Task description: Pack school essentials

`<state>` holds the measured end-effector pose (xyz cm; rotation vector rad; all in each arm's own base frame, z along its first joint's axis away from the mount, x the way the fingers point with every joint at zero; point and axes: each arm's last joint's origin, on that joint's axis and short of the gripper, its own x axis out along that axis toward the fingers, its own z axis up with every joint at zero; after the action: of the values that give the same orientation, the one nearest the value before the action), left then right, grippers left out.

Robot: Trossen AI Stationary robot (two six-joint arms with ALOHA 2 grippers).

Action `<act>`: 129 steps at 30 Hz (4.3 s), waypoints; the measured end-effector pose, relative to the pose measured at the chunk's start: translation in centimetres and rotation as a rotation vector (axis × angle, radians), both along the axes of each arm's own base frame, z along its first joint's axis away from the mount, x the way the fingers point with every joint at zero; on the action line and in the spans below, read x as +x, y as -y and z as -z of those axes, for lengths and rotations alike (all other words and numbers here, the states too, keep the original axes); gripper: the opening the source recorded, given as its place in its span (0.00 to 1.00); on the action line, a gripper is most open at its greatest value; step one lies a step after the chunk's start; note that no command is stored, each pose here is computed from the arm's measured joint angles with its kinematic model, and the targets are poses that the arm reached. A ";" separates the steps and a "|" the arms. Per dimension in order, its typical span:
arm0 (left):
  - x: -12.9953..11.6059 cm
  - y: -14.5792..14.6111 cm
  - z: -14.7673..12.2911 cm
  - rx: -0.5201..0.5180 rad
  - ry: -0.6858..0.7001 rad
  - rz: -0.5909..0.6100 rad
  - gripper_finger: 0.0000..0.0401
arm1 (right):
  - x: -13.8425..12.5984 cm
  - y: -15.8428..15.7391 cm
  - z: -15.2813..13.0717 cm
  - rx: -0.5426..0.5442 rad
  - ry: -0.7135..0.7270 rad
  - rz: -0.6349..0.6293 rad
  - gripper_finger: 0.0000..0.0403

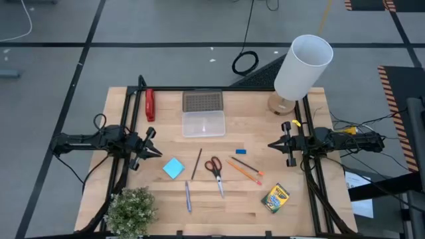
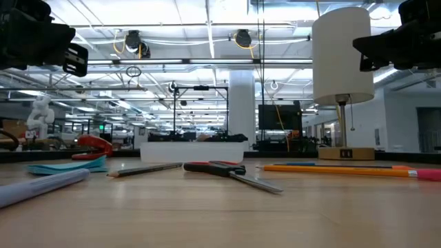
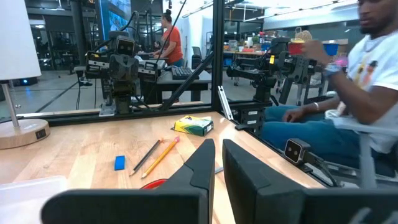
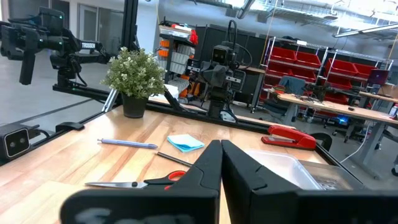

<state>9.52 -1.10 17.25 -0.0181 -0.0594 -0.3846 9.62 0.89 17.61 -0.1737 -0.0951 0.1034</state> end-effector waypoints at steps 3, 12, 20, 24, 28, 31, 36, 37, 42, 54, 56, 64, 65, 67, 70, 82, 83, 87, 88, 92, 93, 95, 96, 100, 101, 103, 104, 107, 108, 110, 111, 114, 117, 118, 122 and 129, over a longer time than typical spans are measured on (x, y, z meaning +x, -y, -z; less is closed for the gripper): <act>0.0 0.0 0.0 0.000 0.000 0.000 0.09 | 0.0 0.0 0.0 0.000 0.000 0.000 0.00; 0.0 0.0 0.0 0.000 0.000 0.000 0.09 | 0.0 0.0 0.0 0.000 0.000 0.000 0.00; 0.0 0.0 0.0 0.000 0.000 0.000 0.09 | 0.0 0.0 0.0 0.000 0.000 0.000 0.00; 0.0 0.0 0.0 0.000 0.000 0.000 0.09 | 0.0 0.0 0.0 0.000 0.000 0.000 0.00; 0.0 0.0 0.0 0.000 0.000 0.000 0.09 | 0.0 0.0 0.0 0.000 0.000 0.000 0.00; 0.0 0.0 0.0 0.000 0.000 0.000 0.09 | 0.0 0.0 0.0 0.000 0.000 0.000 0.00; 0.0 0.0 0.0 0.000 0.000 0.000 0.09 | 0.0 0.0 0.0 0.000 0.000 0.000 0.00; 0.0 0.0 0.0 0.000 0.000 0.000 0.09 | 0.0 0.0 0.0 0.000 0.000 0.000 0.00; 0.0 0.0 0.0 0.000 0.000 0.000 0.09 | 0.0 0.0 0.0 0.000 0.000 0.000 0.00; 0.0 0.0 0.0 0.026 0.010 -0.003 0.09 | 0.0 0.0 0.0 0.000 0.000 0.000 0.00; 0.0 -0.1 0.0 0.069 0.026 -0.021 0.09 | 0.0 0.0 0.0 0.000 0.000 0.000 0.00; 0.1 -0.1 0.0 0.093 0.041 -0.059 0.09 | 0.0 0.0 0.0 0.000 0.000 0.000 0.00; 0.1 -0.1 0.0 0.089 0.040 -0.059 0.09 | 0.0 0.0 0.0 0.000 0.000 0.000 0.00; 0.1 -0.1 0.0 0.090 0.040 -0.059 0.09 | 0.0 0.0 0.0 0.000 0.000 0.000 0.00; 0.1 -0.1 0.0 0.092 0.042 -0.059 0.09 | 0.0 0.0 0.0 0.000 0.002 0.003 0.00; 0.1 -0.2 -0.2 0.089 0.053 -0.082 0.09 | 0.0 0.0 -0.1 0.117 -0.007 -0.010 0.00; 0.1 -0.2 -0.2 0.089 0.053 -0.082 0.09 | 0.0 0.0 -0.1 0.130 -0.008 -0.011 0.00; 0.1 -0.2 -0.2 0.090 0.052 -0.084 0.09 | 0.0 0.0 -0.1 0.165 -0.012 -0.014 0.00; 0.1 -0.2 -0.2 0.090 0.052 -0.084 0.09 | 0.0 0.0 -0.1 0.167 -0.013 -0.013 0.00; 0.1 -0.2 -0.2 0.089 0.051 -0.083 0.09 | 0.0 0.1 0.0 0.188 -0.019 0.012 0.00; 0.1 -0.2 -0.2 0.088 0.051 -0.083 0.09 | 0.0 0.1 0.0 0.207 -0.018 0.024 0.00; 0.1 -0.2 -0.2 0.080 0.048 -0.083 0.09 | 0.0 0.2 0.0 0.237 -0.015 0.049 0.00; 0.1 -0.2 -0.2 0.077 0.046 -0.083 0.09 | 0.0 0.2 -0.1 0.249 -0.016 0.055 0.00; 0.1 -0.2 -0.2 0.068 0.043 -0.082 0.09 | 0.1 0.2 0.0 0.270 -0.048 0.057 0.00; 0.1 -0.2 -0.2 0.068 0.043 -0.082 0.09 | 0.1 0.2 -0.6 0.274 -0.034 0.053 0.00; 0.1 -0.2 -0.2 0.067 0.043 -0.086 0.09 | -0.1 0.2 -2.2 0.277 -0.001 0.047 0.00; 0.1 -0.2 -0.2 0.067 0.042 -0.094 0.09 | -0.1 0.2 -2.9 0.277 0.001 0.047 0.00; 0.1 -0.3 -0.2 0.065 0.042 -0.129 0.09 | -0.1 0.2 -5.2 0.275 -0.022 0.050 0.00; 0.1 -0.4 -0.2 0.064 0.041 -0.144 0.09 | -0.1 0.2 -6.2 0.274 -0.024 0.050 0.00; 0.1 -0.5 -0.2 0.062 0.041 -0.172 0.09 | -0.1 0.2 -8.2 0.273 -0.035 0.052 0.00; 0.1 -0.5 -0.2 0.061 0.040 -0.185 0.09 | 0.0 0.2 -9.2 0.271 -0.054 0.056 0.00; 0.2 -0.6 -0.2 0.058 0.039 -0.223 0.09 | 0.5 0.2 -12.0 0.266 -0.118 0.065 0.00; 0.2 -0.7 -0.2 0.052 0.037 -0.236 0.09 | 1.1 0.1 -14.9 0.279 -0.189 0.075 0.00; 0.2 -0.6 -0.2 0.044 0.033 -0.235 0.09 | 1.4 0.1 -15.7 0.278 -0.217 0.079 0.00; 0.2 -0.6 -0.1 0.033 0.029 -0.233 0.09 | 2.7 0.0 -18.8 0.290 -0.316 0.098 0.00; 0.2 -0.6 -0.1 0.029 0.027 -0.201 0.09 | 4.7 -0.2 -23.0 0.338 -0.502 0.149 0.00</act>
<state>9.68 -0.54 17.39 0.0220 -0.0818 -0.1843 14.29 1.06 40.58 0.1855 0.3997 -0.0202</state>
